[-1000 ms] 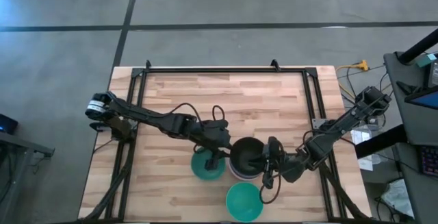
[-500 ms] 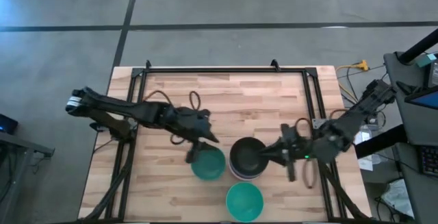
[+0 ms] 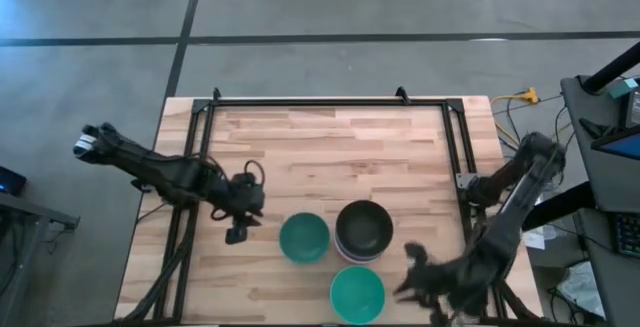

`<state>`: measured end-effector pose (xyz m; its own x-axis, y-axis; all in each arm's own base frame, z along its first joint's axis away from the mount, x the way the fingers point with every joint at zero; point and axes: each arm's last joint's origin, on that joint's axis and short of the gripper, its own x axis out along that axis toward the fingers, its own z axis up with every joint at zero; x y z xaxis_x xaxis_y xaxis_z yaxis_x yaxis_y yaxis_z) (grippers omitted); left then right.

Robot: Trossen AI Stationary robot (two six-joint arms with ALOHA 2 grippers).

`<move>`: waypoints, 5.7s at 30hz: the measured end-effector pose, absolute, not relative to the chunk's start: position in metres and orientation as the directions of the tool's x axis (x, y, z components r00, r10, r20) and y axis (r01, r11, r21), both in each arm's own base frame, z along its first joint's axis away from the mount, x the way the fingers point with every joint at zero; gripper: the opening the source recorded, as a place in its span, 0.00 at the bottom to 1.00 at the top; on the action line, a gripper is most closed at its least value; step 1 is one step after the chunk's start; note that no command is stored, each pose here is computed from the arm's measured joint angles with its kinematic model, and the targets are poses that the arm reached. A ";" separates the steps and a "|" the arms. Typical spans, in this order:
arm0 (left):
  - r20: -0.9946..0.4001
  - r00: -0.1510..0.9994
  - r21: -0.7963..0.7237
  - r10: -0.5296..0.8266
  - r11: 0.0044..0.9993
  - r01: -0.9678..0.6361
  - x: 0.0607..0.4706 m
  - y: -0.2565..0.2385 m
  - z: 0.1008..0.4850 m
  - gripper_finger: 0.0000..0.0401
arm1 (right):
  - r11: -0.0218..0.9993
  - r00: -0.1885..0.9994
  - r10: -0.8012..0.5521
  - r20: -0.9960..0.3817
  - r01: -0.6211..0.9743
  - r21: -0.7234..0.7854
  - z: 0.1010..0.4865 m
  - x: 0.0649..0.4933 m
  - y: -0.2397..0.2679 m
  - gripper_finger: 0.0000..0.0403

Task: Nest bowls inside each other
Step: Stack the light blue bowl on top of the black bowl

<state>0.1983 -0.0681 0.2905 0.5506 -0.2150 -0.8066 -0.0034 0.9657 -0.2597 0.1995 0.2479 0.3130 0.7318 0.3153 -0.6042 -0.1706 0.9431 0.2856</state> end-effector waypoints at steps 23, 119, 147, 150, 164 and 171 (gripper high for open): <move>-0.788 0.552 -0.340 -0.272 0.940 -0.023 0.165 -0.082 0.236 0.27 | 0.894 0.433 0.305 -0.848 -0.438 0.098 0.233 0.262 0.338 0.45; -0.738 0.614 -0.358 -0.279 0.934 -0.006 0.168 -0.086 0.224 0.27 | 0.730 0.570 0.059 -0.819 -0.585 -0.354 0.357 0.297 0.266 0.03; -0.560 0.798 -0.493 -0.223 0.864 -0.105 0.197 -0.096 0.234 0.27 | 0.993 0.387 0.009 -0.922 -0.115 -0.038 0.381 0.294 0.174 0.03; -0.559 0.799 -0.494 -0.223 0.863 -0.105 0.202 -0.099 0.231 0.27 | 0.990 0.377 0.008 -0.926 -0.134 -0.046 0.377 0.294 0.182 0.03; -0.562 0.780 -0.518 -0.277 0.852 -0.071 0.224 -0.113 0.221 0.27 | 0.986 0.322 -0.001 -0.947 -0.159 -0.054 0.358 0.300 0.189 0.03; -0.543 0.790 -0.530 -0.287 0.846 -0.058 0.228 -0.115 0.220 0.27 | 0.986 0.307 -0.012 -0.952 -0.157 -0.063 0.351 0.302 0.188 0.03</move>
